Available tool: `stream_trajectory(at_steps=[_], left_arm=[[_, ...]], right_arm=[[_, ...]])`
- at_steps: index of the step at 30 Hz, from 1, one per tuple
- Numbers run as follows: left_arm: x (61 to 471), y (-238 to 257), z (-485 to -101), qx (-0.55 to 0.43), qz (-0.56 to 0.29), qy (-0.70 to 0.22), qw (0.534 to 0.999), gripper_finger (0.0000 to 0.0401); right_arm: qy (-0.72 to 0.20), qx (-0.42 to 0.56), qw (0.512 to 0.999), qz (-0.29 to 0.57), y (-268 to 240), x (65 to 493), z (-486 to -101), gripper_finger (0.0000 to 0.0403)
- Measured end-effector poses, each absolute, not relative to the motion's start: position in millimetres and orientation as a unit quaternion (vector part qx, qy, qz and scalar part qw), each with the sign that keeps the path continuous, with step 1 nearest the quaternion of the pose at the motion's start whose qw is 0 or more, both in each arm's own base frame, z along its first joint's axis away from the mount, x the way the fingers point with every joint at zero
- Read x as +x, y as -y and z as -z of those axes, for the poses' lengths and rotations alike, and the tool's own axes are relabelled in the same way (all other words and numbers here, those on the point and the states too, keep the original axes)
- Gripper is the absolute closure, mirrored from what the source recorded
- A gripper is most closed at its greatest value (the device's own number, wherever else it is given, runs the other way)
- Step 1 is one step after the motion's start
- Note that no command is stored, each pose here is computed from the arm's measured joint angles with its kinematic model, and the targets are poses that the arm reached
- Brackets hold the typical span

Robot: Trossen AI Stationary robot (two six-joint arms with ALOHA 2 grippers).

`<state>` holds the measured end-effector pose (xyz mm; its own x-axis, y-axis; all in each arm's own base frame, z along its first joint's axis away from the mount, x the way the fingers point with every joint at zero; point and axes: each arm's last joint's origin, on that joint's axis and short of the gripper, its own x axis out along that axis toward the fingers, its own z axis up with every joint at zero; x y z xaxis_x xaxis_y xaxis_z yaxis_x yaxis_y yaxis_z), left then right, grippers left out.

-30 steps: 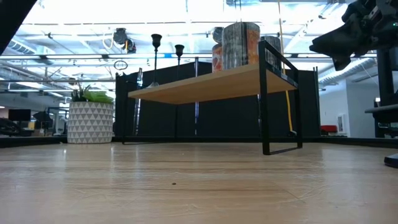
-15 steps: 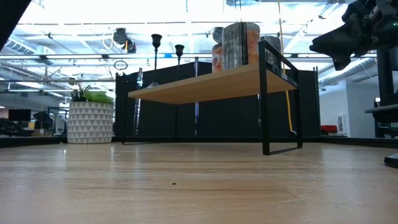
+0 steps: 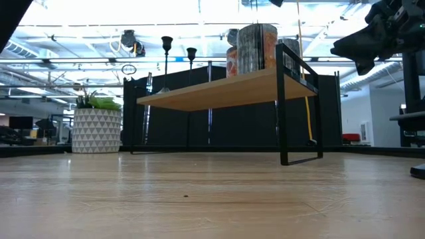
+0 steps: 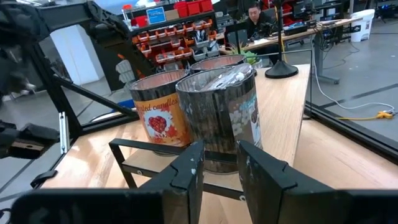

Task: Pick & Place candle stick holders
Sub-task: Put the black candle holder on the shelf

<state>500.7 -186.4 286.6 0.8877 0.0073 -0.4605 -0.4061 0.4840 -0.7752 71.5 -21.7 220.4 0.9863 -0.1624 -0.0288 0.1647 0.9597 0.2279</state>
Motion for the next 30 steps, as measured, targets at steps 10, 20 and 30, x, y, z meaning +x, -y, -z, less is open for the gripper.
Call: stream_trajectory(at_steps=[10, 20, 30], left_arm=[[486.6, 215.0, -259.6, -0.313, -0.132, -0.223, 0.914, 0.0256], [487.3, 214.0, -204.0, -0.286, -0.105, -0.201, 0.931, 0.0256], [489.7, 205.5, -188.2, -0.215, -0.077, -0.167, 0.959, 0.0256]], right_arm=[[-0.005, 0.115, 0.990, 0.083, 21.8, 71.4, -220.4, 0.0312], [-0.004, 0.115, 0.990, 0.083, 21.7, 71.4, -220.6, 0.0312], [-0.004, 0.115, 0.990, 0.082, 21.7, 71.4, -220.6, 0.0312]])
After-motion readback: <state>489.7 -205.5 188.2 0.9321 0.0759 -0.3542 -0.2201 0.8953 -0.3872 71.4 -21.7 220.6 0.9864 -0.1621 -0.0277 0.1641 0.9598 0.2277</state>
